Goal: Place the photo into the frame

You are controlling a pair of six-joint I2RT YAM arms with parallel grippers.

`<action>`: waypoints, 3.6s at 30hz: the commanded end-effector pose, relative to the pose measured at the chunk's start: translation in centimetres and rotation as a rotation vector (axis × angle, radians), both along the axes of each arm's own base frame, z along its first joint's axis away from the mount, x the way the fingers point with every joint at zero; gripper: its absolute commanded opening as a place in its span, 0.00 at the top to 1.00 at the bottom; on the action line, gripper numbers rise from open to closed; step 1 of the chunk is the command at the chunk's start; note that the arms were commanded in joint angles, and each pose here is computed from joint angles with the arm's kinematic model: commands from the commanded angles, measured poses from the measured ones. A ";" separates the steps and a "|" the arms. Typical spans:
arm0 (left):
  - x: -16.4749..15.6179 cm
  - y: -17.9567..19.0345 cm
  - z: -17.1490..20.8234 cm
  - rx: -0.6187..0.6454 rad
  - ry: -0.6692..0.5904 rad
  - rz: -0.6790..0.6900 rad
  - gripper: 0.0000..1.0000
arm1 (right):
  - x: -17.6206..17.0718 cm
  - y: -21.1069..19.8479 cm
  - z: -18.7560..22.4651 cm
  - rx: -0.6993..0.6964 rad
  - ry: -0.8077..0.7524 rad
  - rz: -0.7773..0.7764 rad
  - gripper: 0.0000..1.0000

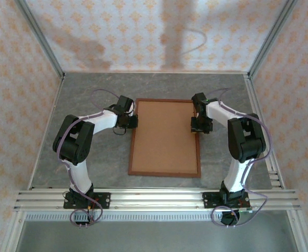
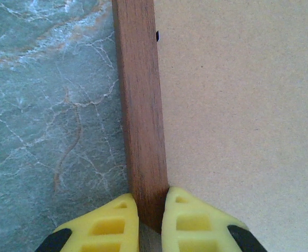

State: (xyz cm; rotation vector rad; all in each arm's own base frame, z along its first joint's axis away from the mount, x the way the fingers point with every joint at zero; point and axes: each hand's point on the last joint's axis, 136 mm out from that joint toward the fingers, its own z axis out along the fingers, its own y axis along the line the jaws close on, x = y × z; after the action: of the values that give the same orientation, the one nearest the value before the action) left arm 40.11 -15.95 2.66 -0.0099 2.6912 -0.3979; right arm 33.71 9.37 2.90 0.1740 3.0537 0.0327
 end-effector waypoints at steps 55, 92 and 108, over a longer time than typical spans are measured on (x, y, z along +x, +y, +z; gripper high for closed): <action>-1.7 1.6 -1.2 0.083 0.080 0.017 0.88 | -13.0 -0.2 0.6 0.000 0.114 -0.050 0.59; -2.1 1.5 -1.4 0.081 0.089 0.017 0.89 | -11.5 4.1 1.1 0.066 0.036 0.091 0.56; -2.3 1.8 -1.0 0.087 0.085 0.024 0.89 | 2.7 1.3 3.0 0.257 -0.153 -0.118 0.51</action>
State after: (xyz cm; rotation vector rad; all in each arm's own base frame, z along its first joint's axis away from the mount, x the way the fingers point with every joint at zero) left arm 40.21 -15.38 2.71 -0.0225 2.6938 -0.3553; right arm 34.11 10.26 6.18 0.3828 2.9006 0.3720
